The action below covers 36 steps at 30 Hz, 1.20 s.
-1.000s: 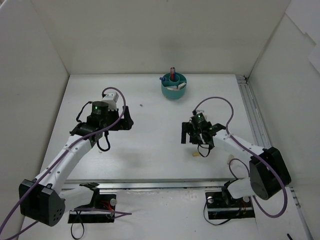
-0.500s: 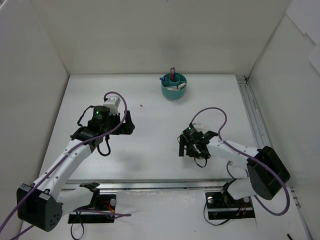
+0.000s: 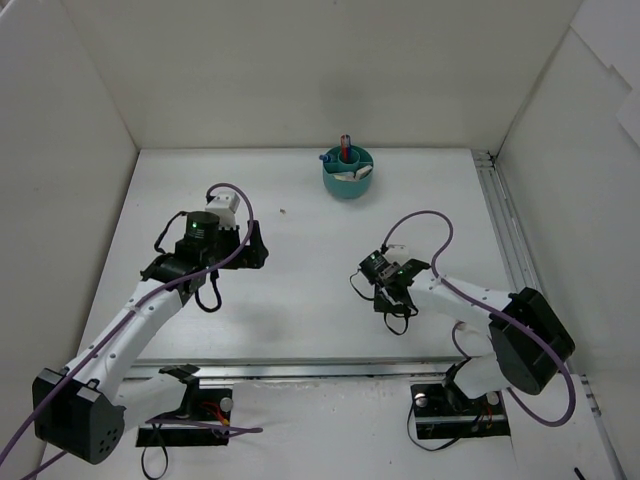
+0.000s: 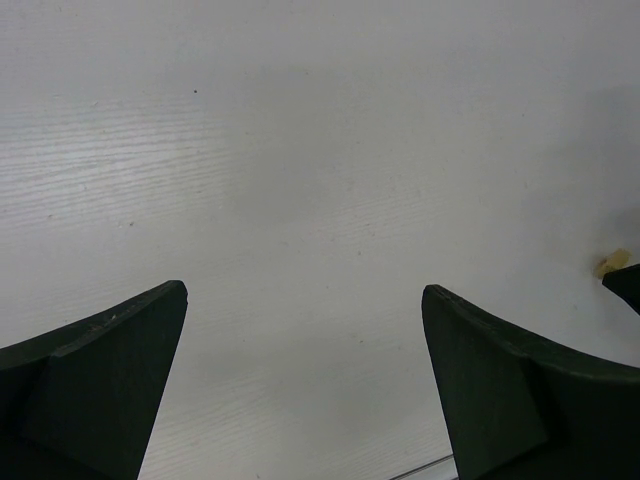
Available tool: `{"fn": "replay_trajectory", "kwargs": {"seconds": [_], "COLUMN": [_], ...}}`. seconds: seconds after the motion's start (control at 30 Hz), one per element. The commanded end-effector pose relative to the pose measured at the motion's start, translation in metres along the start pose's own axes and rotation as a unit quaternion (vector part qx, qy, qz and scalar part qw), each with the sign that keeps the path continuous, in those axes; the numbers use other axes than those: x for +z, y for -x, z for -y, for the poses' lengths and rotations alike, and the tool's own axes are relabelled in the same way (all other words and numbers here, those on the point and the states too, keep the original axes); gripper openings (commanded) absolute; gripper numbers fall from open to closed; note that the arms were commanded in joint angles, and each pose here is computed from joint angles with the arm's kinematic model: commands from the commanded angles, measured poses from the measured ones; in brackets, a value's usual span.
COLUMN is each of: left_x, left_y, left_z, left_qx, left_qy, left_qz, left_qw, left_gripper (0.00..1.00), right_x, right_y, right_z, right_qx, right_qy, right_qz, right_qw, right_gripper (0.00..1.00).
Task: Sort the stationery into containers
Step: Pick up the stationery from the center of the board.
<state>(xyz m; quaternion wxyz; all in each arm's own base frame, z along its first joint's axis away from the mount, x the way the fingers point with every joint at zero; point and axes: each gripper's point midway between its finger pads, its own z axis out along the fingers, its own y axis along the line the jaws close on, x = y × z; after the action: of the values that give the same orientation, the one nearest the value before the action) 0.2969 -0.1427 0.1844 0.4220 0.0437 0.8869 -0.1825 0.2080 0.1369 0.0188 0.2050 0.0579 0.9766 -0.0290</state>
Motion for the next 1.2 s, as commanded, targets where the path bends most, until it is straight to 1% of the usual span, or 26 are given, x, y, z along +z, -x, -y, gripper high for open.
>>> {"fn": "replay_trajectory", "kwargs": {"seconds": [0.0, 0.1, 0.13, 0.17, 0.2, 0.23, 0.3, 0.33, 0.37, 0.43, 0.47, 0.5, 0.53, 0.57, 0.6, 0.63, 0.67, 0.7, 0.73, 0.77, 0.83, 0.97, 1.07, 1.1, 1.17], "left_x": [-0.003, -0.004, -0.005, -0.005, -0.007, -0.008, -0.011, -0.011, -0.012, -0.013, -0.013, -0.012, -0.010, -0.009, -0.007, -0.005, -0.004, -0.001, 0.001, 0.002, 0.005, 0.006, 0.006, 0.007, 0.007], "left_y": [0.020, 0.024, 0.027, 0.028, 0.031, 0.033, 0.041, 0.041, 0.043, 0.044, 0.044, 0.044, 0.043, 0.042, 0.041, 0.038, 0.037, 0.036, 0.033, 0.031, 0.027, 0.021, 0.019, 0.019, 0.015], "left_z": [0.005, 0.003, 0.004, 0.003, 0.002, 0.001, 0.001, 0.001, 0.000, -0.001, -0.002, -0.002, -0.001, 0.001, 0.002, 0.003, 0.005, 0.006, 0.006, 0.007, 0.006, 0.006, 0.007, 0.007, 0.006], "left_qx": [0.001, 0.001, 0.002, 0.003, 0.003, 0.003, 0.005, 0.005, 0.006, 0.007, 0.007, 0.008, 0.009, 0.009, 0.011, 0.009, 0.010, 0.009, 0.007, 0.008, 0.006, 0.003, 0.003, 0.002, 0.003], "left_qy": [-0.002, 0.005, 0.006, 0.009, 0.011, 0.016, 0.022, 0.023, 0.025, 0.029, 0.031, 0.030, 0.029, 0.022, 0.018, 0.016, 0.009, 0.006, 0.003, -0.001, -0.001, -0.004, -0.007, -0.007, -0.006], "left_qz": [0.034, 0.037, 0.040, 0.041, 0.045, 0.048, 0.057, 0.054, 0.055, 0.056, 0.057, 0.057, 0.055, 0.053, 0.050, 0.045, 0.041, 0.040, 0.036, 0.032, 0.026, 0.021, 0.022, 0.020, 0.016], "left_qw": [0.999, 0.999, 0.999, 0.999, 0.999, 0.999, 0.998, 0.998, 0.998, 0.998, 0.998, 0.998, 0.998, 0.998, 0.999, 0.999, 0.999, 0.999, 0.999, 0.999, 1.000, 1.000, 1.000, 1.000, 1.000], "left_gripper": [1.00, 1.00, 1.00, 1.00, 1.00, 1.00, 1.00, 1.00, 1.00, 1.00, 1.00, 1.00, 1.00, 1.00, 1.00, 1.00, 1.00, 1.00, 1.00, 1.00, 1.00, 1.00, 1.00, 1.00, 1.00], "right_x": [-0.015, -0.029, -0.039, -0.041, -0.052, -0.057, -0.065, -0.066, -0.064, -0.053, -0.047, -0.038, -0.032, -0.029, -0.023, -0.020, -0.019, -0.014, -0.014, -0.011, -0.009, 0.002, 0.009, 0.012, 0.018], "right_y": [0.038, 0.070, 0.089, 0.103, 0.126, 0.140, 0.165, 0.168, 0.167, 0.146, 0.136, 0.117, 0.102, 0.092, 0.074, 0.062, 0.057, 0.049, 0.045, 0.044, 0.043, 0.032, 0.017, 0.015, 0.006], "right_z": [-0.006, -0.008, -0.015, -0.010, -0.012, -0.011, -0.011, -0.013, -0.014, -0.016, -0.011, -0.005, 0.004, 0.005, 0.010, 0.011, 0.011, 0.017, 0.014, 0.015, 0.013, 0.006, 0.001, 0.000, 0.005], "right_qx": [-0.011, -0.029, -0.026, -0.018, -0.017, -0.013, -0.010, -0.011, -0.009, -0.004, -0.003, 0.010, 0.018, 0.042, 0.049, 0.059, 0.096, 0.107, 0.111, 0.133, 0.137, 0.164, 0.174, 0.176, 0.186], "right_qy": [-0.012, -0.012, -0.003, -0.010, -0.010, -0.013, -0.009, -0.005, 0.002, 0.024, 0.023, 0.016, 0.003, 0.001, -0.003, -0.006, -0.009, -0.026, -0.030, -0.042, -0.055, -0.064, -0.056, -0.055, -0.062], "right_qz": [0.056, 0.096, 0.117, 0.126, 0.152, 0.167, 0.180, 0.177, 0.168, 0.127, 0.110, 0.081, 0.054, 0.039, 0.015, 0.001, -0.001, -0.003, 0.002, 0.007, 0.019, 0.007, -0.011, -0.012, -0.017], "right_qw": [0.998, 0.995, 0.993, 0.992, 0.988, 0.986, 0.984, 0.984, 0.986, 0.992, 0.994, 0.997, 0.998, 0.998, 0.999, 0.998, 0.995, 0.994, 0.993, 0.990, 0.989, 0.984, 0.983, 0.983, 0.980], "right_gripper": [0.14, 0.08, 0.04, 0.02, 0.01, 0.00, 0.00, 0.03, 0.07, 0.16, 0.26, 0.36, 0.49, 0.58, 0.69, 0.72, 0.79, 0.84, 0.85, 0.85, 0.87, 0.84, 0.76, 0.72, 0.66]}}
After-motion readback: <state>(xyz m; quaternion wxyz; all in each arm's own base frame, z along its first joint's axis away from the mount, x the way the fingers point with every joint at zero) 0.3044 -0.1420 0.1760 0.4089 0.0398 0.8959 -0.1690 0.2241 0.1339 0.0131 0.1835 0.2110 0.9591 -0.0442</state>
